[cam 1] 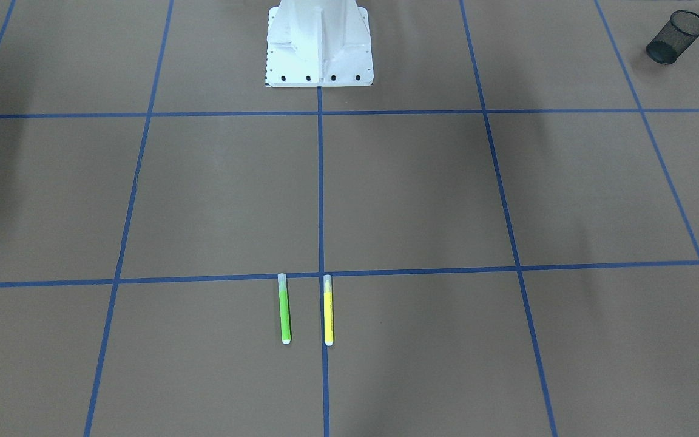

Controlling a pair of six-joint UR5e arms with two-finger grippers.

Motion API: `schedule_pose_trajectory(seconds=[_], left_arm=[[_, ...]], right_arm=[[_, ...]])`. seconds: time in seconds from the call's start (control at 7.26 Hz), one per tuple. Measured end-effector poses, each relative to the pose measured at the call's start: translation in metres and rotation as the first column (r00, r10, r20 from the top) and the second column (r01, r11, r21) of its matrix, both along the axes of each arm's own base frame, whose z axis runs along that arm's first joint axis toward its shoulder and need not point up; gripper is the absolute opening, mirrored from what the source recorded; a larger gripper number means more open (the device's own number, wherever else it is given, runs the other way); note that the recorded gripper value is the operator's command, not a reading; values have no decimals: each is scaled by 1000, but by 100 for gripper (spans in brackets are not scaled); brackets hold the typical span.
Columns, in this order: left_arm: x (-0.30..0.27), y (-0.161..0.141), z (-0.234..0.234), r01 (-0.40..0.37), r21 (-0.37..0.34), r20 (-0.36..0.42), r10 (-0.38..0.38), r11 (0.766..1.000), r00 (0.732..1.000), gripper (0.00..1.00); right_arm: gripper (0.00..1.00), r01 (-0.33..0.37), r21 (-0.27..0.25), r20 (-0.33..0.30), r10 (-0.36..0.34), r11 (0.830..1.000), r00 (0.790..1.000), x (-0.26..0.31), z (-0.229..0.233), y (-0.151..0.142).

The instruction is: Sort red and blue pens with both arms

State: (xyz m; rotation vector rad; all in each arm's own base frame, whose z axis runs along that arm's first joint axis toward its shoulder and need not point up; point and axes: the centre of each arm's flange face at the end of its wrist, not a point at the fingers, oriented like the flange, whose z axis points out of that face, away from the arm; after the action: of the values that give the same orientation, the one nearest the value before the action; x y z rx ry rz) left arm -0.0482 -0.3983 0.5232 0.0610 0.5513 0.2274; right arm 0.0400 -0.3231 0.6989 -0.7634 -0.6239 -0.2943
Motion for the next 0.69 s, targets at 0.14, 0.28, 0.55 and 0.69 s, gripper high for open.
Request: schedule_pose_trajectory(seconds=[0.14,0.28,0.55,0.69], left_arm=[[-1,9,20,1,-49,4,0,999,1000,0],[-4,25,45,2,-108,9,-1,994,1000,0],[-23,82,92,45,-253,18,-41,967,999,0],[-39,111,108,94,-354,24,-91,930,996,0]], right_arm=[[99,-46,79,-74,52,996,996,4,-8,-26],[99,-111,175,-125,134,978,983,5,-8,-48],[99,-254,341,-141,316,905,938,1,6,-84],[99,-322,388,-113,391,864,913,-3,11,-95]])
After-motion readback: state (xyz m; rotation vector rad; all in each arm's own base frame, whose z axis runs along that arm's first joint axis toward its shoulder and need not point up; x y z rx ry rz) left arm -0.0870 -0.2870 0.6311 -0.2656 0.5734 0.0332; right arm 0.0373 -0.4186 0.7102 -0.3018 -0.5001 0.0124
